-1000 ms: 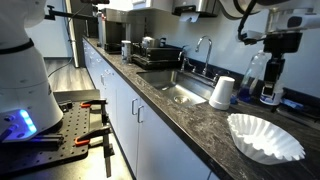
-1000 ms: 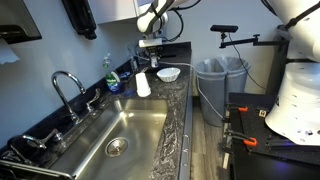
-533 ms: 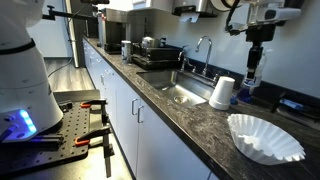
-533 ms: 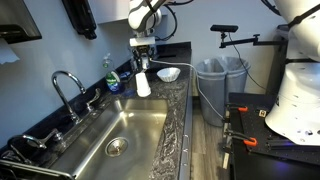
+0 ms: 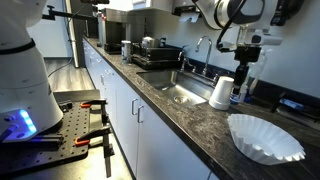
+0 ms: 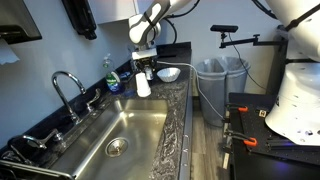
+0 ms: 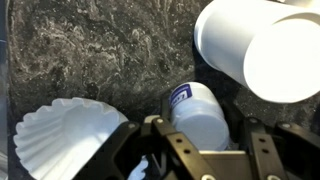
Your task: Remove the bottle from the paper plate and put it on the counter
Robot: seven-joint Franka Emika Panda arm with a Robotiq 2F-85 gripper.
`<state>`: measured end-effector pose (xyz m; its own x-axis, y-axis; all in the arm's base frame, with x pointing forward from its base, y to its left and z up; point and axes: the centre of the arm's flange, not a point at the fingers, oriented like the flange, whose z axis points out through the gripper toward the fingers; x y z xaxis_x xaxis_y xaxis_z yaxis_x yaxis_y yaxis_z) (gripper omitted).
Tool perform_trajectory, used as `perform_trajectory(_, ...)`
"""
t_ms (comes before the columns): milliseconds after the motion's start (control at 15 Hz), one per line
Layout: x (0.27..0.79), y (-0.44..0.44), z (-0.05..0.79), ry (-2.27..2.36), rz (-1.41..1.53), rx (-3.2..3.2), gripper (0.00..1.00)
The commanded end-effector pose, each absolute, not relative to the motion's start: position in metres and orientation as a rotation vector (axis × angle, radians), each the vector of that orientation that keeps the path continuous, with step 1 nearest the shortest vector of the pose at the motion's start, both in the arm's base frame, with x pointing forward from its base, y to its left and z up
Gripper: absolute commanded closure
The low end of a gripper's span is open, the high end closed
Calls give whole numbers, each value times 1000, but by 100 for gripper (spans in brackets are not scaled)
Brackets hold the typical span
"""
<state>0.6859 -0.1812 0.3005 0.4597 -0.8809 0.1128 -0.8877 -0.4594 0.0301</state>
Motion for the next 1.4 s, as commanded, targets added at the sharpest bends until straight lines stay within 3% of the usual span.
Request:
perform_trajectory(0, 685, -187, 282, -1626, 67, 2584, 71)
perform_trajectory(1200, 671, -228, 235, -2069, 16, 2298, 71)
perform_trajectory(1267, 671, -227, 235, -2075, 15, 2293, 28)
perform_trajectory(1333, 670, -226, 236, -2076, 14, 2293, 19)
